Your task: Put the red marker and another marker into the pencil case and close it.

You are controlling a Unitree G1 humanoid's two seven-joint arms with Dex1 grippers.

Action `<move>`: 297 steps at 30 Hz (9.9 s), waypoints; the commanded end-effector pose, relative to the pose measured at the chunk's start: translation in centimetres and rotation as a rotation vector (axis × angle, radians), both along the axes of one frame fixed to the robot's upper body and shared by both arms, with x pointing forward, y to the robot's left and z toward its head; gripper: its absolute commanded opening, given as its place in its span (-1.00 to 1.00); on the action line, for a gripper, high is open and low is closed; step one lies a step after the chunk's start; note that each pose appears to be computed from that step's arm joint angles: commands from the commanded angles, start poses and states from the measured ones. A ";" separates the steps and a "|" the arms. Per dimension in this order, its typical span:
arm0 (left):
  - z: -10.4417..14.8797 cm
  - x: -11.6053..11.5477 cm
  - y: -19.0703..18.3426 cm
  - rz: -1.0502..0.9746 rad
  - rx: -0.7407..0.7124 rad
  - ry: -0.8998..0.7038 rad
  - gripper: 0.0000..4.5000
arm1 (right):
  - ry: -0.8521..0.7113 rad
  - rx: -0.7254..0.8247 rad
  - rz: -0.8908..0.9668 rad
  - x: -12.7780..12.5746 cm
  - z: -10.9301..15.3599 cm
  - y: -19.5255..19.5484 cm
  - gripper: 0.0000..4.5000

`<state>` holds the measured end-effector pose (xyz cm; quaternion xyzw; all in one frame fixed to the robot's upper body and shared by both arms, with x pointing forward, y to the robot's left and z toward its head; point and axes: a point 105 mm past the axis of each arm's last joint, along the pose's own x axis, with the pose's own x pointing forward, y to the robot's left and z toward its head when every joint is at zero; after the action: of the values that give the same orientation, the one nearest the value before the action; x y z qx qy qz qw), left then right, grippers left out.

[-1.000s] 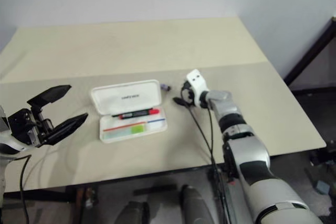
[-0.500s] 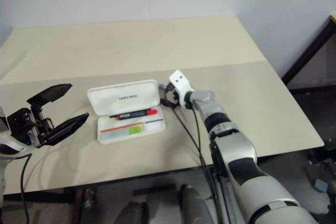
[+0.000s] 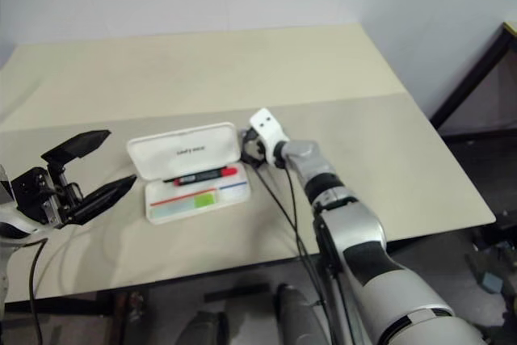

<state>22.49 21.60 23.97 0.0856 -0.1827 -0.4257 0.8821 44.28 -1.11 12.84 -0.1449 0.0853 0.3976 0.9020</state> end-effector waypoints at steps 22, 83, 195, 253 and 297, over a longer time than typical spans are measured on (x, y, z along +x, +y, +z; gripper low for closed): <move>3.7 0.3 5.2 0.244 0.121 -0.101 1.00 | -0.062 0.031 -0.094 0.9 2.1 1.1 0.98; 0.1 0.9 0.7 -0.117 0.155 0.033 1.00 | -0.230 -0.085 0.713 -11.6 11.0 -1.2 -0.85; -6.6 17.3 4.4 0.081 -0.176 0.668 -0.97 | -0.286 0.072 0.576 -17.0 9.7 -7.8 1.00; -15.2 12.1 -5.7 -0.375 0.371 0.983 -0.97 | -0.219 -0.010 0.537 -18.4 6.7 -9.7 1.00; -4.2 0.8 3.9 -0.294 0.266 0.263 0.99 | -0.196 -0.153 0.384 -11.9 5.8 -16.3 1.00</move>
<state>23.58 24.99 19.18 0.0939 -0.0157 -0.5847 0.8056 32.24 -16.77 17.15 -0.2428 0.0204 0.5483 0.8000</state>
